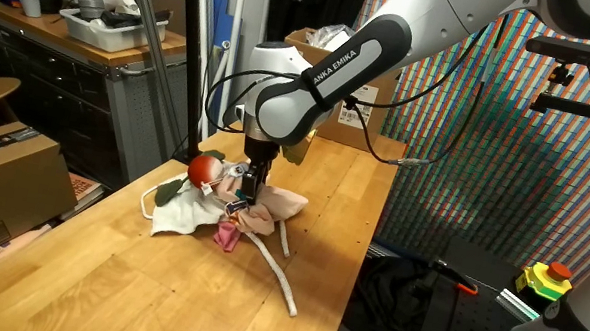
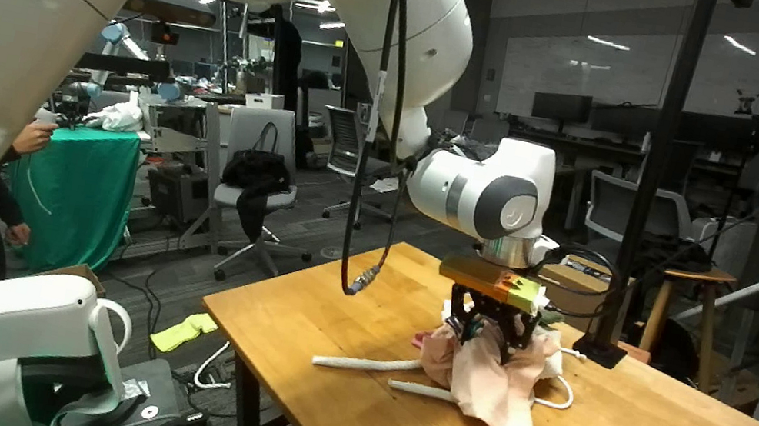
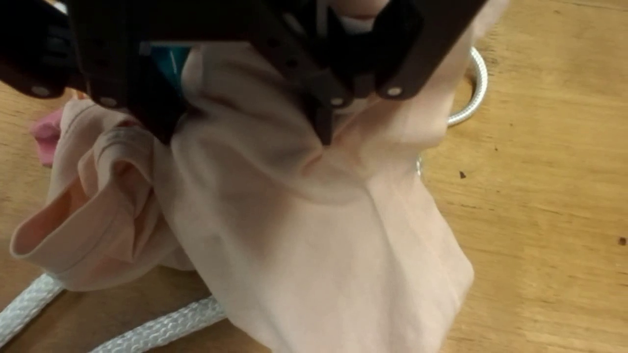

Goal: Put all the items on the table separately

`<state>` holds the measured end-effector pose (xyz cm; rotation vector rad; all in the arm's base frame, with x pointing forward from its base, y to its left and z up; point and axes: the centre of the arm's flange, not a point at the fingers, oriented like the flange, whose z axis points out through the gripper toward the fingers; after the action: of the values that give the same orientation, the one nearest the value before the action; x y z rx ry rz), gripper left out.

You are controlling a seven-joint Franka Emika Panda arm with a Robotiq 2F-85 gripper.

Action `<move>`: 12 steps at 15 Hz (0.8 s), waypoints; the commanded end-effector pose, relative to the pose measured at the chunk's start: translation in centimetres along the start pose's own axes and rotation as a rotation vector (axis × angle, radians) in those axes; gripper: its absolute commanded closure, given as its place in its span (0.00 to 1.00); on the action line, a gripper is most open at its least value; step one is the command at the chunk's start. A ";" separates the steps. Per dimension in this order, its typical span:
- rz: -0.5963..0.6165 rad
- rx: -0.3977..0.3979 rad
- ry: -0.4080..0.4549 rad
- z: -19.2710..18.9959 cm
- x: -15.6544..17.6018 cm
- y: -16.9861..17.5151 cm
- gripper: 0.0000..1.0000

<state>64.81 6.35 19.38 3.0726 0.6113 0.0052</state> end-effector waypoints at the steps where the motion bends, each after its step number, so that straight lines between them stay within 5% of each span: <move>1: 0.005 -0.013 0.005 0.0 0.3 0.4 0.62; 6: 0.024 -0.024 -0.006 -0.5 0.0 0.8 0.97; 12: 0.138 -0.100 0.019 -2.6 -1.0 3.8 0.95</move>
<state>65.18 3.97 20.03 3.0538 0.4874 0.0157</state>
